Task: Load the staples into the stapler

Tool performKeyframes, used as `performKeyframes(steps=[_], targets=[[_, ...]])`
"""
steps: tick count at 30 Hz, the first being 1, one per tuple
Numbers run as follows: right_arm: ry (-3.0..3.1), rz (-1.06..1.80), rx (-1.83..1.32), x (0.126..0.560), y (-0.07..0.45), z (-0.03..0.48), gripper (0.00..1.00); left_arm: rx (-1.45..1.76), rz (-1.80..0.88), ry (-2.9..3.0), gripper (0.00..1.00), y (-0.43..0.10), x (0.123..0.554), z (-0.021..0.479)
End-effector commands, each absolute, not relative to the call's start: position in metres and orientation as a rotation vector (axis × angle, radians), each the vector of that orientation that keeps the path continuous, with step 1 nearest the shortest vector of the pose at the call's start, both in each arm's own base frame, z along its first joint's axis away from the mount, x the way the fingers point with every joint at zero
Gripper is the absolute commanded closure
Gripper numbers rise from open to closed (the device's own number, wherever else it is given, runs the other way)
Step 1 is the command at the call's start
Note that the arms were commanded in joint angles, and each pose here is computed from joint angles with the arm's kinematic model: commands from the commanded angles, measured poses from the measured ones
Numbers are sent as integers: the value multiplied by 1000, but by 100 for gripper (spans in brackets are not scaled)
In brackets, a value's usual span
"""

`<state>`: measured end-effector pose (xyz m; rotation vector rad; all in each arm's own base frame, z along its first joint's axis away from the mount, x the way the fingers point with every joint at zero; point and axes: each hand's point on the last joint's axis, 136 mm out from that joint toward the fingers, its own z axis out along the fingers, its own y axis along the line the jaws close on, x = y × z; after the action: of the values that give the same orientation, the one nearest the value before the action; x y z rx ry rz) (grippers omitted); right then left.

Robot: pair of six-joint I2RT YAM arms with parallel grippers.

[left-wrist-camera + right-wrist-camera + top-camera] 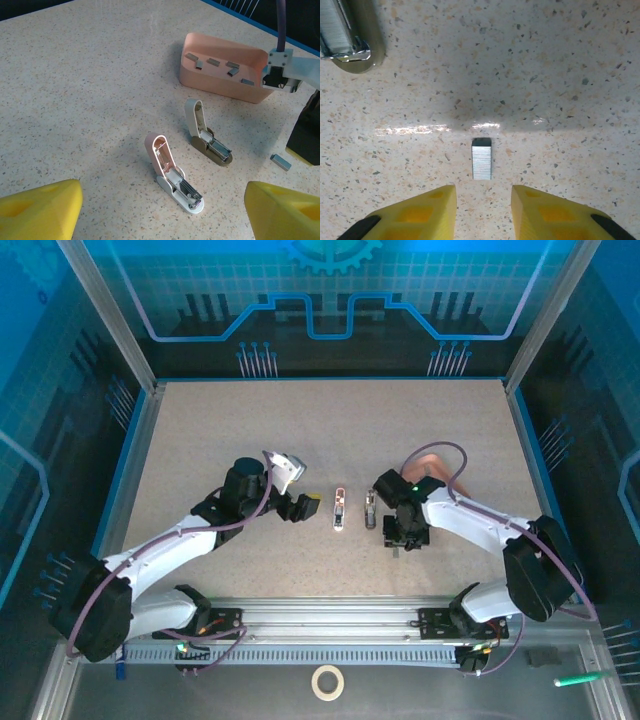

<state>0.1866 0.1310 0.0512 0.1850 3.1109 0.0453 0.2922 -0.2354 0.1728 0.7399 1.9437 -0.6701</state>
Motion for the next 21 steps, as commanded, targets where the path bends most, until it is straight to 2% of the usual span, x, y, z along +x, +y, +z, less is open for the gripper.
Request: performKeyframes(steps=[1,21], targets=[[3155,122,197,181,133,51,65,745,-666,1920,15,-239,296,178],[3213,123,219,178,132,18,65,753,-666,1917,14,-240,295,179]])
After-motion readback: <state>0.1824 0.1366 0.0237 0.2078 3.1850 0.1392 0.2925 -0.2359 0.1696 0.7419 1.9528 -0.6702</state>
